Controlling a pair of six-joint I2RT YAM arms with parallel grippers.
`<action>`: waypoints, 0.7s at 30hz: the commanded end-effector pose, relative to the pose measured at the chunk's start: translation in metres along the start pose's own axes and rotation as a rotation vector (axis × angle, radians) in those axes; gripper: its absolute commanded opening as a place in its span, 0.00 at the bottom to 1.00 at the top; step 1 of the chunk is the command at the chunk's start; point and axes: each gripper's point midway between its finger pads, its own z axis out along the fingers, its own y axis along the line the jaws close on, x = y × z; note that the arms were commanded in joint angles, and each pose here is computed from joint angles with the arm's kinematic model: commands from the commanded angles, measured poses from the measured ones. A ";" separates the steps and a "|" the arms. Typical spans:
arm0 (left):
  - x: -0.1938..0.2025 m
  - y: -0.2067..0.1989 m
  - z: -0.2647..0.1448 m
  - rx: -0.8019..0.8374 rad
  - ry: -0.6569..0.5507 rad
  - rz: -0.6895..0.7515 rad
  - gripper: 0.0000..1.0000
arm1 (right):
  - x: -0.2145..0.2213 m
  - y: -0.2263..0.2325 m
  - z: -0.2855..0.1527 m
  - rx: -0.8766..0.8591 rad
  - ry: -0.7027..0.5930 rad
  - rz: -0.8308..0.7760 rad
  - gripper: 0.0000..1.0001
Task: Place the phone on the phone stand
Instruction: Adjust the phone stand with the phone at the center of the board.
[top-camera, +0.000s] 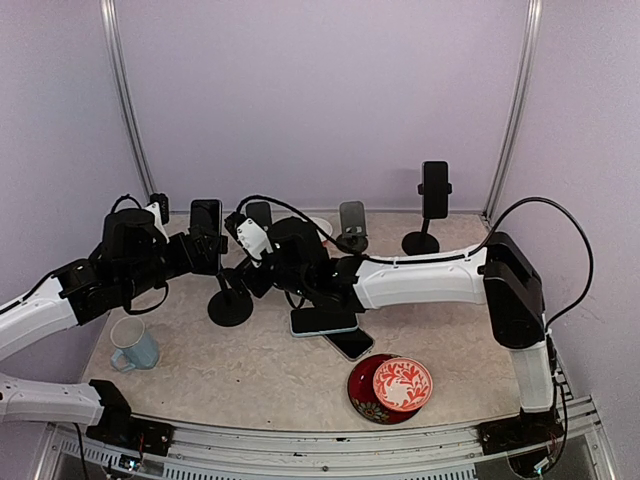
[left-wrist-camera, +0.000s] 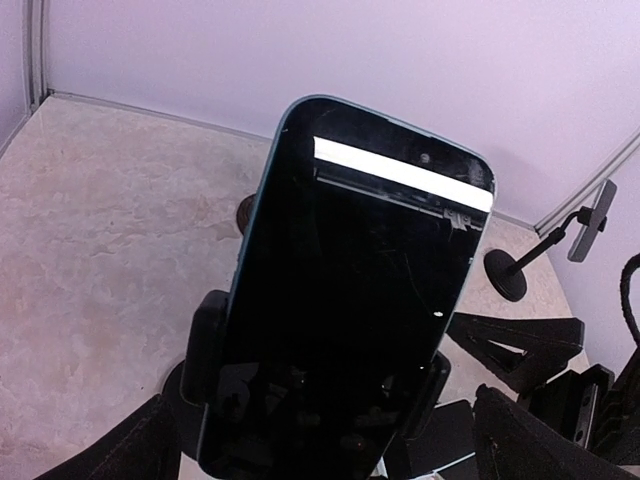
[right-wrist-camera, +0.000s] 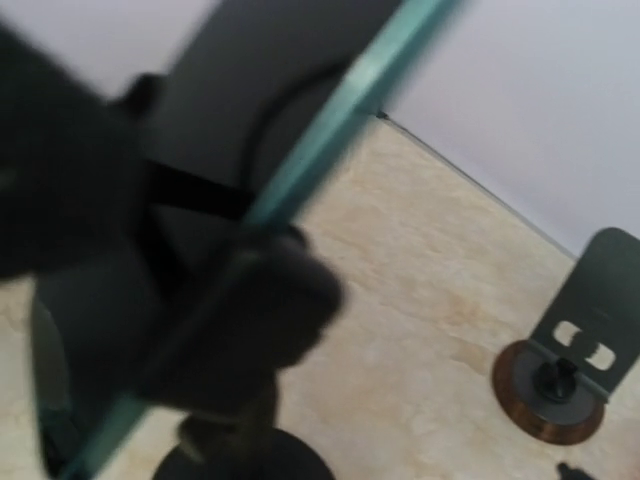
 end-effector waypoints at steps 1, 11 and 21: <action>-0.007 -0.016 -0.003 0.091 -0.023 0.044 0.99 | 0.002 0.005 -0.002 -0.006 -0.004 0.003 1.00; -0.020 -0.018 -0.014 0.171 -0.040 0.169 0.99 | 0.010 -0.015 -0.052 0.011 0.039 0.049 1.00; -0.012 -0.013 0.000 0.204 0.034 0.315 0.99 | 0.003 -0.033 -0.112 0.031 0.005 0.087 1.00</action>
